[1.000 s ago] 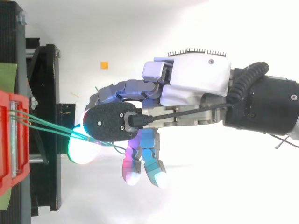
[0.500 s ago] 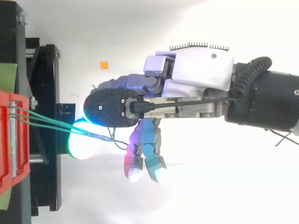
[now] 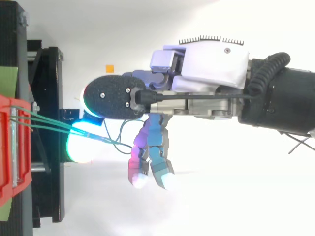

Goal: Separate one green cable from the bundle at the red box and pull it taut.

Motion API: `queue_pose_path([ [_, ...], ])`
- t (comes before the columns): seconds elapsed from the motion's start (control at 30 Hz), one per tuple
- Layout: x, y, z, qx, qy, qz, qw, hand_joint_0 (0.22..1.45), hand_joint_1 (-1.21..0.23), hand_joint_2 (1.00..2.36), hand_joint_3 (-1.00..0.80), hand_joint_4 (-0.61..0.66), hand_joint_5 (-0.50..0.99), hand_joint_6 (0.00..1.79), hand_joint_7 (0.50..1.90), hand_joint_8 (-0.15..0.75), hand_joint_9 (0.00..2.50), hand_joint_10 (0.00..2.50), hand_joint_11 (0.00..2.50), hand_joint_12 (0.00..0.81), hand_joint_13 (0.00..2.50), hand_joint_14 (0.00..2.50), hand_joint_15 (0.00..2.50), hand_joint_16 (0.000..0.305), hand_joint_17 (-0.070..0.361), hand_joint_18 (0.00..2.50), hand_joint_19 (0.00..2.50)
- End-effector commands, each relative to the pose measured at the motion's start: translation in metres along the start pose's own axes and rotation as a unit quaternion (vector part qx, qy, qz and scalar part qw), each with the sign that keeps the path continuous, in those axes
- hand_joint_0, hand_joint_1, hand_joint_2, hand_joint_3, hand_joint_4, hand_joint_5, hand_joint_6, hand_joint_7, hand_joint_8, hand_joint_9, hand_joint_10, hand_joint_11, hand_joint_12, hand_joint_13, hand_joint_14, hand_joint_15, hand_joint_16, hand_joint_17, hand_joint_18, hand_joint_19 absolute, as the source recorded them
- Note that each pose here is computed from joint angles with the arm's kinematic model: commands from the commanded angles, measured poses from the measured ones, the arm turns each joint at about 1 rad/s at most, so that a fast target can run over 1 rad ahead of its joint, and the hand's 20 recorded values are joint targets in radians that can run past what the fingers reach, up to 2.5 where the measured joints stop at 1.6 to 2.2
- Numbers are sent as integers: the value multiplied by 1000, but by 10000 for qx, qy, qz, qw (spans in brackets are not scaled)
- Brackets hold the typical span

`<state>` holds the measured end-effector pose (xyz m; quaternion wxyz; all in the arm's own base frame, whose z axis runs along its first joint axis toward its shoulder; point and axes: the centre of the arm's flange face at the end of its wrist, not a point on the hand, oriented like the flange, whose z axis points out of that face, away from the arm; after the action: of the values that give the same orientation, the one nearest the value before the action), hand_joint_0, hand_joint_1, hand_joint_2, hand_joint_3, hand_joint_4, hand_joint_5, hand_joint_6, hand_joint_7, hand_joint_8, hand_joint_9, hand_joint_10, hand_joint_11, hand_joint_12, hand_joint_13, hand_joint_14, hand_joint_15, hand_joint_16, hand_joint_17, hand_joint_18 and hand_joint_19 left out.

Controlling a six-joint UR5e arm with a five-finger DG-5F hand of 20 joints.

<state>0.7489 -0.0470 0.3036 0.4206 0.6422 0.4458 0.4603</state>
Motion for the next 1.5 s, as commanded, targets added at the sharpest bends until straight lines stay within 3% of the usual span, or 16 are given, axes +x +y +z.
queue_pose_path([
  [0.0, -1, 5, -1, 38, -25, -28, 10000, 459, -243, 1000, -500, 177, 106, 505, 1051, 205, 1767, 13, 380, 375, 1286, 16, 484, 65, 146, 1056, 500],
  [0.33, -3, 10, -2, 56, -46, -46, 10000, 509, -230, 1000, -500, 161, 106, 504, 1051, 196, 1772, 14, 401, 355, 1280, 16, 503, 61, 136, 1016, 532],
  [0.6, -4, 13, -2, 32, -54, -37, 10000, 627, -458, 1000, -500, 130, 114, 505, 1077, 186, 1821, 15, 442, 333, 1283, 17, 523, 54, 121, 980, 543],
  [0.93, -4, 22, -8, 50, -75, -118, 9999, 670, -569, 1009, -401, 137, 118, 505, 1082, 185, 1847, 16, 444, 336, 1298, 19, 519, 53, 119, 1000, 535],
  [1.03, -5, 22, -9, 71, -80, -147, 9998, 637, -515, 1000, -500, 121, 118, 505, 1097, 189, 1846, 15, 444, 339, 1296, 19, 522, 53, 120, 999, 540],
  [1.1, -5, 21, -8, 79, -82, -149, 9998, 553, -385, 1000, -500, 116, 119, 505, 1107, 191, 1839, 15, 413, 340, 1304, 17, 520, 55, 125, 1018, 528],
  [1.27, -5, 22, -9, 71, -80, -147, 9998, 468, -227, 1000, -500, 150, 120, 505, 1110, 209, 1843, 13, 358, 366, 1326, 15, 481, 64, 143, 1069, 492],
  [1.47, -5, 21, -8, 79, -82, -149, 9998, 428, -179, 1000, -500, 210, 112, 505, 1086, 225, 1809, 11, 310, 384, 1327, 14, 479, 70, 158, 1091, 476],
])
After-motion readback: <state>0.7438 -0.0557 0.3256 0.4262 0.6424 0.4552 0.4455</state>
